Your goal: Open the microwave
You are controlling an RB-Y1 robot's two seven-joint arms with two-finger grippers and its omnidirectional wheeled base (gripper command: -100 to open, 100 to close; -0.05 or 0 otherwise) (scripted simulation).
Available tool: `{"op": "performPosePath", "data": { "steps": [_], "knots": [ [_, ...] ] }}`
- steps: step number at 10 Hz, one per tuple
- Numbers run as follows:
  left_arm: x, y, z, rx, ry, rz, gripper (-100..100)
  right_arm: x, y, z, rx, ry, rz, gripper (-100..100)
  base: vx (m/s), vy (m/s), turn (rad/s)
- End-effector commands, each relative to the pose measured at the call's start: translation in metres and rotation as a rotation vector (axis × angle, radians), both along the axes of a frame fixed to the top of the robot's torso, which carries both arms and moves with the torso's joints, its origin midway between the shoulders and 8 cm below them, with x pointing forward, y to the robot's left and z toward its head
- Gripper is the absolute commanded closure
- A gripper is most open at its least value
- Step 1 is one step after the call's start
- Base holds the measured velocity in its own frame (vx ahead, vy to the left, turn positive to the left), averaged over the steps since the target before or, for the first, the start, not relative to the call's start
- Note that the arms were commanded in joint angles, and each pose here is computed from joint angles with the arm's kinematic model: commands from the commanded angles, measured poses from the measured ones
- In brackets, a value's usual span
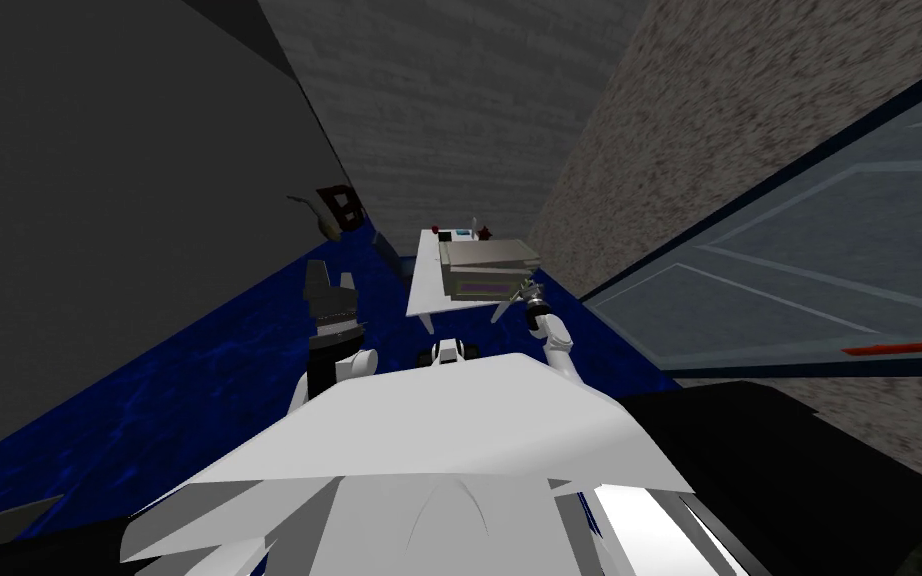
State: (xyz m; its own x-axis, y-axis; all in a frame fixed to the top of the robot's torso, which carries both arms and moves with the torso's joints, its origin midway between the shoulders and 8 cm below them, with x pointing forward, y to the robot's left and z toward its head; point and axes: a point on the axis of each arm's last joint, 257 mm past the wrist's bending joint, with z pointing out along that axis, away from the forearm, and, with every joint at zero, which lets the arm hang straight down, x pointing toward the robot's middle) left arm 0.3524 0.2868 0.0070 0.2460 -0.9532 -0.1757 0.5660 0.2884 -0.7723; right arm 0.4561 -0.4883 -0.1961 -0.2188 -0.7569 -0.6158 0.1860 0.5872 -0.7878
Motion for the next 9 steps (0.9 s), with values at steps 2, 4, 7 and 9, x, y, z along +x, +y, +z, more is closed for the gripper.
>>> {"op": "performPosePath", "data": {
  "steps": [2, 4, 7, 9],
  "knots": [
    [0.000, 0.000, 0.000, 0.000, 0.000, 0.000, 0, -0.015, -0.055, 0.002, 0.001, 0.005, -0.153, 100, -0.133, 0.210, 0.076],
    [0.000, 0.000, 0.000, 0.000, 0.000, 0.000, 0, -0.018, -0.063, 0.007, -0.004, -0.001, -0.177, 100, -0.105, 0.149, 0.033],
    [0.000, 0.000, 0.000, 0.000, 0.000, 0.000, 0, -0.038, -0.091, 0.006, -0.003, 0.001, -0.274, 100, 0.019, 0.193, -0.120],
    [0.000, 0.000, 0.000, 0.000, 0.000, 0.000, 0, -0.051, -0.107, 0.004, -0.003, 0.003, -0.331, 100, 0.001, 0.216, -0.097]
  ]
}}
